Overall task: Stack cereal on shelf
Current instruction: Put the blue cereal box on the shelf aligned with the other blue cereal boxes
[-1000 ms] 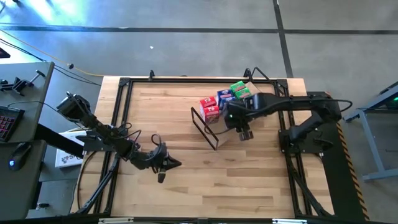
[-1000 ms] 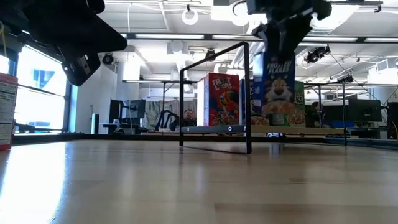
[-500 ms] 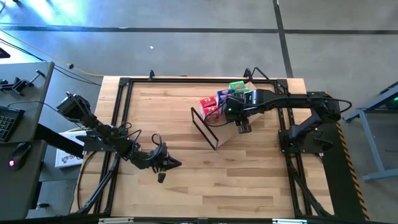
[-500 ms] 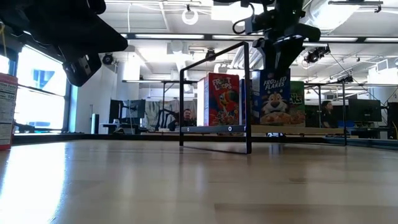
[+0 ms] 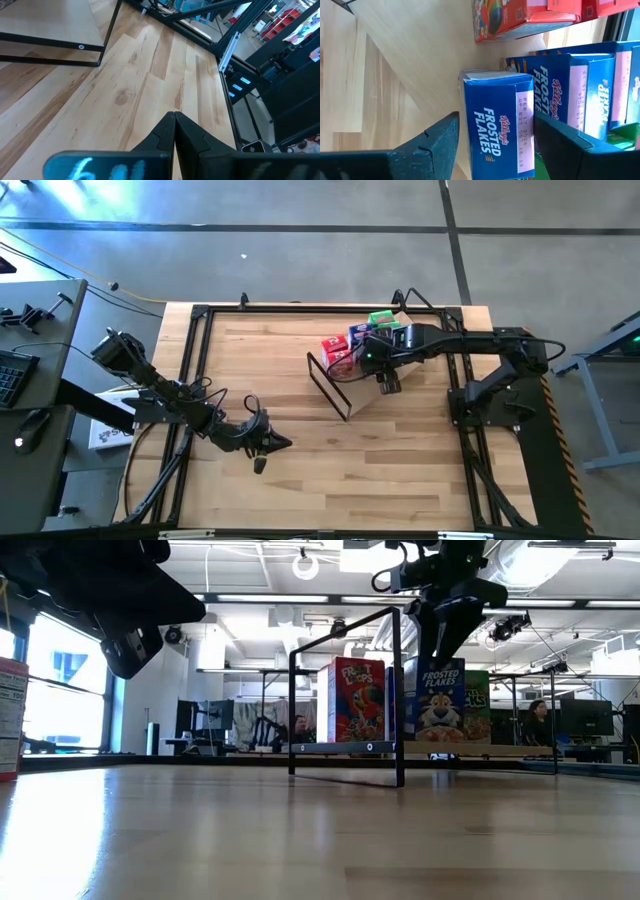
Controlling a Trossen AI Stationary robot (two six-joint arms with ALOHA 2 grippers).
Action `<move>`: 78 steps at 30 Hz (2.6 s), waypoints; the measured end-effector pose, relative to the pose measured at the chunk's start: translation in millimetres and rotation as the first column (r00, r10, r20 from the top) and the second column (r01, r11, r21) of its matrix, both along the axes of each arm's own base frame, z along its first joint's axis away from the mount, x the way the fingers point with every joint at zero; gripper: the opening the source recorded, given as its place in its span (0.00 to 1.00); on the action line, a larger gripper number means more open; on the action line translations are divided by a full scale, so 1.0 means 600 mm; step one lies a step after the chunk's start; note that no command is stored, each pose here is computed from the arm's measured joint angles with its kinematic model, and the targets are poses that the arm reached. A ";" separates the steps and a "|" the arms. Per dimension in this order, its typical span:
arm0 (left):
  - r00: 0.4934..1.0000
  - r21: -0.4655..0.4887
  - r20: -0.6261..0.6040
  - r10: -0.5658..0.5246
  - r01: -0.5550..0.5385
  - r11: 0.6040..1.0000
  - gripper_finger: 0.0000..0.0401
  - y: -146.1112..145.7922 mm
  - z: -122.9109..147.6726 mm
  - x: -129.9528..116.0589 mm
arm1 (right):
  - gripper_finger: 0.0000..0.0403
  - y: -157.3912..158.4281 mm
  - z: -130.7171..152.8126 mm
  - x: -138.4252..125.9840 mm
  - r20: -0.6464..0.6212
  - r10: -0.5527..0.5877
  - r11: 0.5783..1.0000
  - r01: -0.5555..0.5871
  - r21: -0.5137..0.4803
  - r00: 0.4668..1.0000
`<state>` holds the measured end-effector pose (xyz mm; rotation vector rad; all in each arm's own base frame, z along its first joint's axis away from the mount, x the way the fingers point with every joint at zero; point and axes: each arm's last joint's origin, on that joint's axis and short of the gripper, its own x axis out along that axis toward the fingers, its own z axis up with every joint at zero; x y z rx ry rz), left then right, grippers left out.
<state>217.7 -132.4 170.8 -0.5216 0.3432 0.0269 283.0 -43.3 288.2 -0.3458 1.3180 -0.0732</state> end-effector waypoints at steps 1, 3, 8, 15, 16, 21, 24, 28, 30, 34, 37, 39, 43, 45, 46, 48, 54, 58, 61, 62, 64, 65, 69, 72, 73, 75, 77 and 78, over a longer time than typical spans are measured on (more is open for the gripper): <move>1.000 0.000 0.000 0.000 0.000 1.000 0.00 0.000 0.000 0.000 | 0.57 0.000 0.000 0.000 0.001 -0.004 1.000 0.004 0.001 1.000; 1.000 -0.001 0.000 0.000 0.000 1.000 0.00 0.000 0.000 0.000 | 0.58 0.000 0.000 0.000 0.003 -0.011 1.000 0.011 0.002 1.000; 1.000 -0.001 0.000 0.000 0.000 1.000 0.00 0.000 0.000 0.000 | 0.62 -0.001 0.000 0.000 0.002 -0.029 0.999 0.029 -0.022 1.000; 1.000 0.000 0.000 0.000 0.000 1.000 0.00 0.000 0.000 0.000 | 0.63 -0.002 0.001 0.000 0.005 -0.041 0.998 0.041 -0.043 0.999; 1.000 -0.001 0.000 0.000 0.000 1.000 0.00 0.000 0.000 0.000 | 0.63 0.000 0.001 0.000 0.006 -0.037 0.998 0.038 -0.043 0.999; 1.000 0.000 0.000 0.000 0.000 1.000 0.00 0.000 0.000 0.000 | 0.63 0.022 0.027 0.000 0.042 0.001 0.996 0.003 -0.090 0.999; 1.000 0.000 0.000 0.000 0.000 1.000 0.00 0.000 0.000 0.000 | 0.63 0.043 0.065 -0.003 0.106 0.003 0.992 0.010 -0.126 0.994; 1.000 0.000 0.000 0.000 0.000 1.000 0.00 0.000 0.000 0.000 | 0.60 0.066 0.100 -0.016 0.143 -0.053 0.989 0.071 -0.129 0.988; 1.000 0.006 0.000 -0.002 0.002 1.000 0.00 0.000 0.000 0.000 | 0.55 0.071 0.100 -0.030 0.147 -0.115 0.986 0.131 -0.107 0.982; 1.000 0.033 0.003 -0.008 0.008 0.999 0.00 0.000 0.000 0.000 | 0.40 0.085 0.058 -0.065 0.151 -0.198 0.975 0.210 -0.067 0.968; 1.000 0.052 0.005 -0.015 0.015 0.999 0.00 0.000 0.000 0.000 | 0.27 0.102 0.007 -0.092 0.220 -0.246 0.968 0.253 -0.003 0.944; 1.000 0.057 0.006 -0.017 0.017 0.998 0.00 0.000 0.000 0.000 | 0.18 0.110 -0.028 -0.104 0.291 -0.286 0.958 0.283 0.056 0.913; 1.000 0.051 0.005 -0.018 0.018 0.999 0.00 0.005 0.001 0.003 | 0.04 0.118 -0.089 -0.111 0.416 -0.361 0.933 0.318 0.172 0.834; 1.000 0.044 0.004 -0.024 0.024 0.999 0.00 0.007 0.001 0.005 | 0.01 0.115 -0.115 -0.110 0.458 -0.386 0.923 0.332 0.196 0.801; 1.000 0.043 0.003 -0.025 0.025 0.999 0.00 0.008 0.001 0.006 | 0.02 0.112 -0.127 -0.109 0.474 -0.394 0.919 0.342 0.196 0.788; 1.000 0.038 0.001 -0.027 0.027 0.999 0.00 0.011 0.001 0.008 | 0.03 0.103 -0.147 -0.106 0.488 -0.414 0.910 0.366 0.195 0.769; 1.000 0.036 0.000 -0.023 0.023 0.999 0.00 0.014 0.001 0.010 | 0.01 0.076 -0.175 -0.109 0.466 -0.460 0.884 0.441 0.158 0.756; 1.000 0.035 -0.001 -0.023 0.023 0.999 0.00 0.014 0.001 0.010 | 0.00 0.064 -0.176 -0.109 0.468 -0.457 0.883 0.448 0.137 0.756; 1.000 0.035 -0.001 -0.023 0.023 0.999 0.00 0.014 0.001 0.010 | 0.00 0.057 -0.174 -0.107 0.478 -0.452 0.885 0.447 0.132 0.753; 1.000 0.034 -0.001 -0.023 0.023 0.999 0.00 0.014 0.001 0.010 | 0.00 0.055 -0.174 -0.106 0.481 -0.451 0.885 0.447 0.131 0.752; 1.000 0.031 -0.001 -0.022 0.022 0.999 0.00 0.014 0.001 0.010 | 0.00 0.051 -0.173 -0.106 0.481 -0.448 0.886 0.447 0.125 0.754; 1.000 0.031 -0.001 -0.022 0.022 0.999 0.00 0.014 0.001 0.010 | 0.00 0.049 -0.173 -0.106 0.480 -0.449 0.885 0.449 0.122 0.754; 1.000 0.031 -0.001 -0.021 0.021 0.999 0.00 0.014 0.001 0.010 | 0.00 0.041 -0.173 -0.106 0.481 -0.449 0.883 0.456 0.112 0.753; 1.000 0.031 -0.001 -0.021 0.021 0.999 0.00 0.014 0.001 0.010 | 0.00 0.038 -0.172 -0.104 0.491 -0.448 0.883 0.456 0.111 0.747; 1.000 0.030 -0.001 -0.021 0.021 0.999 0.00 0.014 0.001 0.010 | 0.00 0.038 -0.171 -0.104 0.496 -0.445 0.884 0.454 0.111 0.746; 1.000 0.031 -0.001 -0.021 0.021 0.999 0.00 0.014 0.001 0.010 | 0.00 0.038 -0.169 -0.101 0.507 -0.436 0.888 0.445 0.111 0.743; 1.000 0.033 -0.001 -0.021 0.021 0.999 0.00 0.015 0.001 0.010 | 0.00 0.038 -0.168 -0.100 0.515 -0.433 0.890 0.442 0.113 0.740; 1.000 0.038 -0.001 -0.020 0.020 0.999 0.00 0.015 0.001 0.011 | 0.00 0.040 -0.167 -0.100 0.513 -0.429 0.893 0.436 0.113 0.743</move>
